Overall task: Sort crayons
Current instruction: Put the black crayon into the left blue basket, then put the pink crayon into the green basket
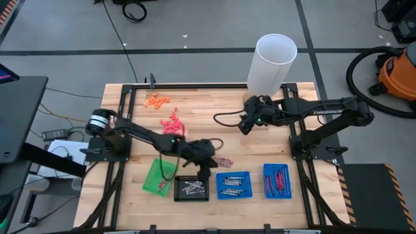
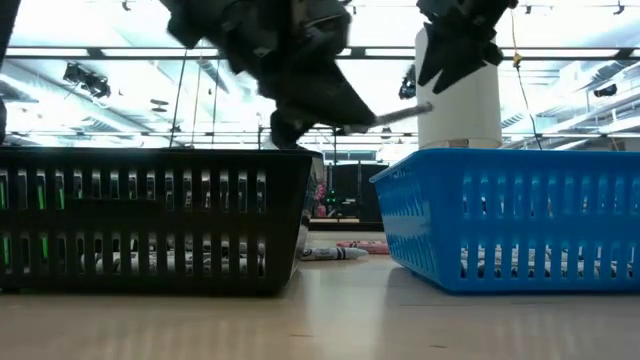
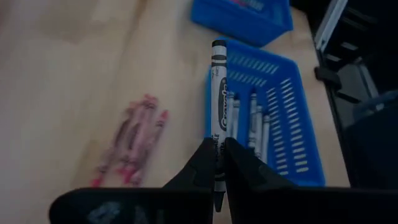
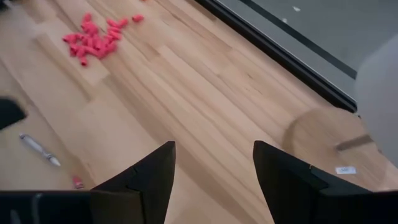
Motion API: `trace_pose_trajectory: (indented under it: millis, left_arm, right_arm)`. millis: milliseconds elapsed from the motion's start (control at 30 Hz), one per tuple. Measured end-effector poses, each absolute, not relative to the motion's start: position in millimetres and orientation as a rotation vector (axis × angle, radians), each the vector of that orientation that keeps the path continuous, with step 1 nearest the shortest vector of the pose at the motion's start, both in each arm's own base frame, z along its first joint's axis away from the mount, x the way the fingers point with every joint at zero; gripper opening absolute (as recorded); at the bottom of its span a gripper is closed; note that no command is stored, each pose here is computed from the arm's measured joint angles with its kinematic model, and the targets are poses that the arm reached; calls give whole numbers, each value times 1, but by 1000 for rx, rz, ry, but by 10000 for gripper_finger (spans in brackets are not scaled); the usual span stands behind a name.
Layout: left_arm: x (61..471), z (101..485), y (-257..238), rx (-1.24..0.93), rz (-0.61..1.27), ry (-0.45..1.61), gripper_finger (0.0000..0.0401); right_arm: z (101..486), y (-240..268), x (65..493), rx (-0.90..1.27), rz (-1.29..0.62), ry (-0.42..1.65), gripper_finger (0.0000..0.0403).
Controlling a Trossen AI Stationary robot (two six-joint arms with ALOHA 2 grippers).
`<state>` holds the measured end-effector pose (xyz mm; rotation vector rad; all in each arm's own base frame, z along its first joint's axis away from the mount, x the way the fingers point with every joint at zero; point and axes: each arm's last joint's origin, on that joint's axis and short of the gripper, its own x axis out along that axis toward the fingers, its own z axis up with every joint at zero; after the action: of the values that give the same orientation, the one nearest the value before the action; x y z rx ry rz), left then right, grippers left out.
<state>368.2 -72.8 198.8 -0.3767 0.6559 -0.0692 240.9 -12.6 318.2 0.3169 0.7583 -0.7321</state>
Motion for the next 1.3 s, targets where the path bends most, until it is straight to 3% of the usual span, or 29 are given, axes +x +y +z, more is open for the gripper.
trace_pose_trajectory:
  millis: [467,833,1067,1300]
  left_arm:
    - [447,176,-124,-388,-274,836,24]
    - [444,190,-104,-316,-256,861,163]
    - [428,211,-78,-34,-130,914,171]
    - [425,203,-44,79,-128,982,171]
  right_arm:
    - [324,-16,227,342,-755,771,224]
    - [328,-10,223,353,-730,745,224]
    - [328,-8,222,328,-718,758,224]
    - [327,-7,222,314,-710,771,224]
